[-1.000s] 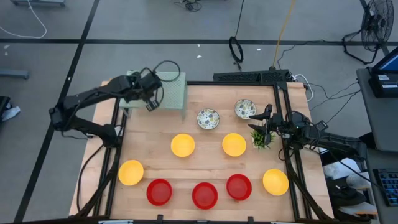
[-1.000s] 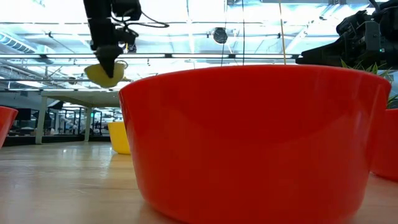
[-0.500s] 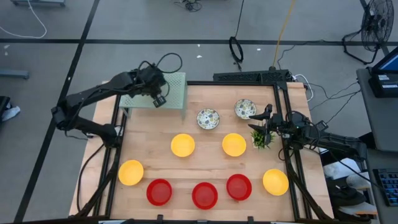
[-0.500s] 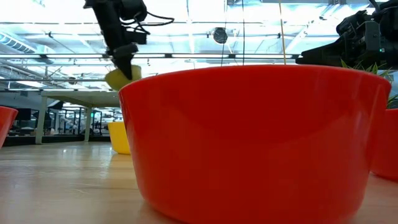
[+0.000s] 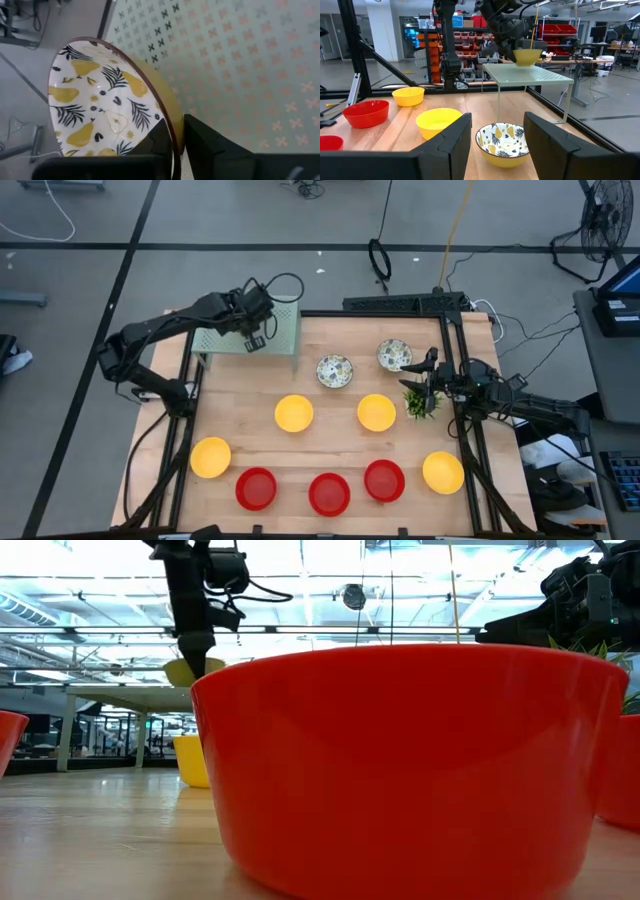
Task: Pick & Place Mini bowls
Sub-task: Put the white bowl on the shelf
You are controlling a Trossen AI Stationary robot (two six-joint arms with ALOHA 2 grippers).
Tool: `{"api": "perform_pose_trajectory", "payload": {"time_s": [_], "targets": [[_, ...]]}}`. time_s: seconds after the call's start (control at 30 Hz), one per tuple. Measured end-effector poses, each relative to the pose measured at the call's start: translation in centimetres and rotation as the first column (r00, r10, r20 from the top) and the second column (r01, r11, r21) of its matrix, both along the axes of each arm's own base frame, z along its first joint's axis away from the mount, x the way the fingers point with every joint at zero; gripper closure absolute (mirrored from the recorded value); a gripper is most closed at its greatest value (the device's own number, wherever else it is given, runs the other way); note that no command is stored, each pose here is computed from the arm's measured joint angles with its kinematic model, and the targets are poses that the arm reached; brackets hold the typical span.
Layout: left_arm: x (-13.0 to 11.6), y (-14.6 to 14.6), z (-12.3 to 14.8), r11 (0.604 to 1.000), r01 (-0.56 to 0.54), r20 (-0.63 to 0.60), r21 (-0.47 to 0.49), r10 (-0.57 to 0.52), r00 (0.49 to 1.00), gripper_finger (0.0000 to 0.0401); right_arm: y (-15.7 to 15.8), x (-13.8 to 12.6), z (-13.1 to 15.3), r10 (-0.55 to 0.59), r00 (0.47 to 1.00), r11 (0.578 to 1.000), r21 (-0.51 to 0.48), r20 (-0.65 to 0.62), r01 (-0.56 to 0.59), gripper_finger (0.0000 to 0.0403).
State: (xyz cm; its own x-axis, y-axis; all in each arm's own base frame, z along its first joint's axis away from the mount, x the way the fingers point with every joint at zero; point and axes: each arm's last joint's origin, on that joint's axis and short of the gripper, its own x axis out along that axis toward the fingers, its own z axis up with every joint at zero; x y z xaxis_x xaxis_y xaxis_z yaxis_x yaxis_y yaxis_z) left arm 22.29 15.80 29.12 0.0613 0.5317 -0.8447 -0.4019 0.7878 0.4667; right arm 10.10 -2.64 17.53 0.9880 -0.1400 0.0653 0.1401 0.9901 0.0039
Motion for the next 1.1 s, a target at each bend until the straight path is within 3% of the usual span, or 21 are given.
{"api": "perform_pose_trajectory", "payload": {"time_s": [0.33, 1.1], "targets": [[0.0, 0.27, 0.2, 1.0, 0.0, -0.002, 0.025, 0.0, 1.0, 0.0375, 0.0, 0.0, -0.01, 0.0, 1.0, 1.0, 0.0, 0.0, 0.0, 0.0232], [-0.16, 0.41, -0.34, 1.0, -0.018, 0.007, 0.004, 0.018, 1.0, 0.0357, 0.0, 0.0, 0.0, 0.0, 1.0, 1.0, 0.0, 0.0, 0.0, 0.0232]]}}
